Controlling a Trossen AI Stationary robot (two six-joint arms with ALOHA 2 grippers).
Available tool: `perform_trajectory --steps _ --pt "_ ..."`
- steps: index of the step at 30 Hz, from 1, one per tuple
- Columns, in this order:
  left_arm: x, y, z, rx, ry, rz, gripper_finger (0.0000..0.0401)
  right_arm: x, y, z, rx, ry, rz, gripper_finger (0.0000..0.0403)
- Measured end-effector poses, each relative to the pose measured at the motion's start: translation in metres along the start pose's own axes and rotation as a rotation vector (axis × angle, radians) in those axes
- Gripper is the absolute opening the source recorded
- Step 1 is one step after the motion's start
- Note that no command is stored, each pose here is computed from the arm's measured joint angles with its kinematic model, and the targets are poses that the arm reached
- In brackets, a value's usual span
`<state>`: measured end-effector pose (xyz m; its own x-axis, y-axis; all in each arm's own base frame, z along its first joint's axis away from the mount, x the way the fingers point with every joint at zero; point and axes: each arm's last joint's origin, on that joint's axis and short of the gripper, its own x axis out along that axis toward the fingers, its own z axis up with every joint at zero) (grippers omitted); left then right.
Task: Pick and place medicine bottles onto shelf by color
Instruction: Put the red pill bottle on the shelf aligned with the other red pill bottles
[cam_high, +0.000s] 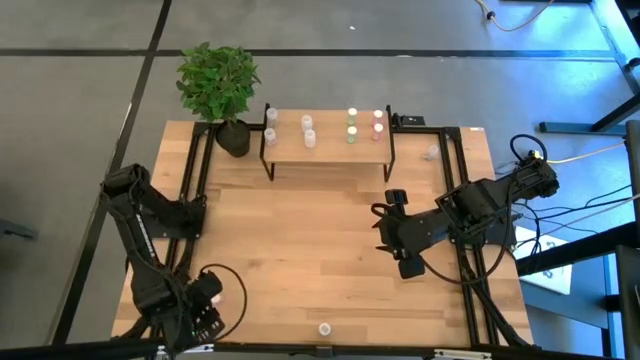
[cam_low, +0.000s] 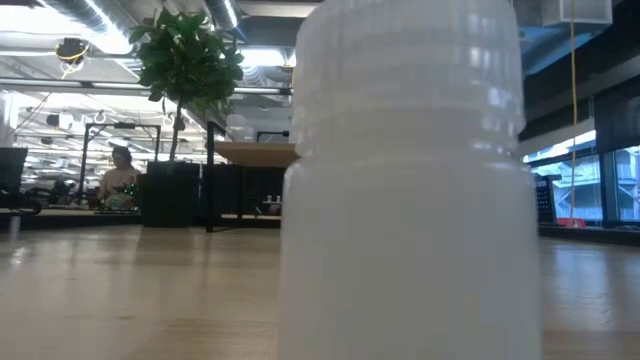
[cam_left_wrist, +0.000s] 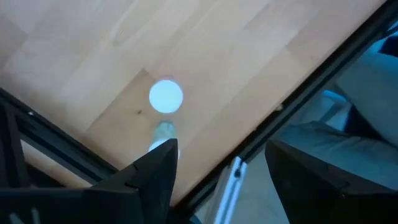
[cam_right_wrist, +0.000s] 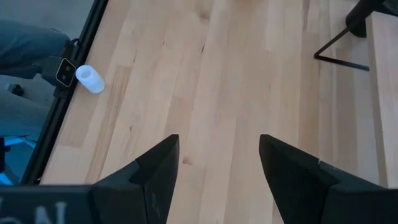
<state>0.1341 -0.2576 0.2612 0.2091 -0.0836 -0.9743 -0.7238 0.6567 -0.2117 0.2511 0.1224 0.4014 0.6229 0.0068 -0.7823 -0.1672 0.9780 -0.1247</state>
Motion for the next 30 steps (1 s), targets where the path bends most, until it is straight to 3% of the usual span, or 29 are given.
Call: perform_trajectory --steps 8,17,23,30 --pt "0.026 -0.007 -0.006 0.038 -0.038 0.078 0.0237 0.004 0.001 0.001 -0.006 0.012 -0.002 0.0224" --pt "0.034 -0.010 0.005 0.066 -0.076 0.112 0.0237 0.013 0.004 0.002 -0.014 0.035 -0.005 0.0224" --pt "0.040 -0.001 0.008 0.071 -0.069 0.204 0.0237 0.018 0.006 0.003 -0.019 0.052 0.004 0.0224" --pt "0.057 0.008 0.008 0.063 -0.049 0.227 0.0237 0.018 0.007 0.003 -0.018 0.054 0.018 0.0224"
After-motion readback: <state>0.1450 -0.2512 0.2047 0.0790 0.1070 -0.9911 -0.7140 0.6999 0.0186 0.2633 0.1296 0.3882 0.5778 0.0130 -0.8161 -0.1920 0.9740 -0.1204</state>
